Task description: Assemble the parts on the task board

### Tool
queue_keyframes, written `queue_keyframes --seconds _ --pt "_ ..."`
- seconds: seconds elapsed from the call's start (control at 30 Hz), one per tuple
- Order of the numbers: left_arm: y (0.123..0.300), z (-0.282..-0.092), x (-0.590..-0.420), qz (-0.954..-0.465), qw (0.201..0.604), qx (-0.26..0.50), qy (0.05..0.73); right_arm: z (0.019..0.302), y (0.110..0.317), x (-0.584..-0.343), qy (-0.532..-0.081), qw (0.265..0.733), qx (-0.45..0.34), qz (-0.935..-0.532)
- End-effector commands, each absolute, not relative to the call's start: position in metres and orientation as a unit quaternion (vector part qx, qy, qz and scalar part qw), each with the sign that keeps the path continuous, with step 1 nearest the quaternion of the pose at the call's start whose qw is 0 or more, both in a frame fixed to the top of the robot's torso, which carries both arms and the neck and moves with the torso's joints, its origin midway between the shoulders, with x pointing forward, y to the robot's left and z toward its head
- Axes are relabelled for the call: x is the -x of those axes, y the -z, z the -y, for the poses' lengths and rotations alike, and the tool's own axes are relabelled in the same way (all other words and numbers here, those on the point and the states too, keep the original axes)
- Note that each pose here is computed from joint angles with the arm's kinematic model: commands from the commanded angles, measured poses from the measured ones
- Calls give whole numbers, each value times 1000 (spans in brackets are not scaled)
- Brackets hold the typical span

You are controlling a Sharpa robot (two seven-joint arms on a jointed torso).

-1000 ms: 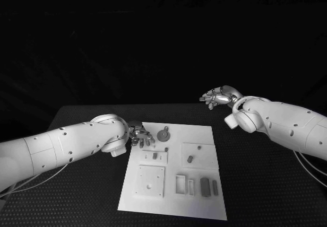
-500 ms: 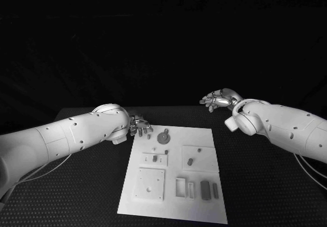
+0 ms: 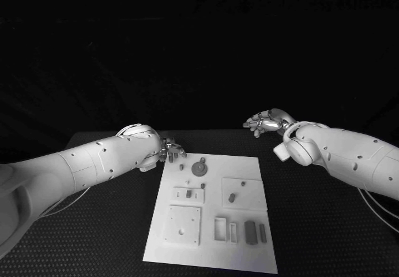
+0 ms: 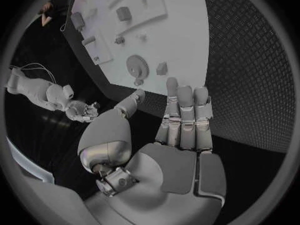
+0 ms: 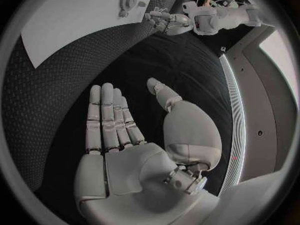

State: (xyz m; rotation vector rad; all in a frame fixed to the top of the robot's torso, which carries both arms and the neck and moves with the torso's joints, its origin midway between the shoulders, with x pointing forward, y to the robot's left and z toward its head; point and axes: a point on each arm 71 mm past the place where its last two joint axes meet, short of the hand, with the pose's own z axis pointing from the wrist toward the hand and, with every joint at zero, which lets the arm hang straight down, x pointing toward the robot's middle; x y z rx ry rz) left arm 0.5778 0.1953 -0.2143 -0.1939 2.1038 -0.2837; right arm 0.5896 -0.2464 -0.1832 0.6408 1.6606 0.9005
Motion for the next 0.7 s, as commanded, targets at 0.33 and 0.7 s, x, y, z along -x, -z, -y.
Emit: queue_keyframes --seconds 0.33,0.7 --pt "228 -192 -578 -875 466 62 117 242 184 -589 -386 538 -264 -702" --pt "236 -187 -576 -883 448 58 125 241 184 -589 -387 537 -263 -702"
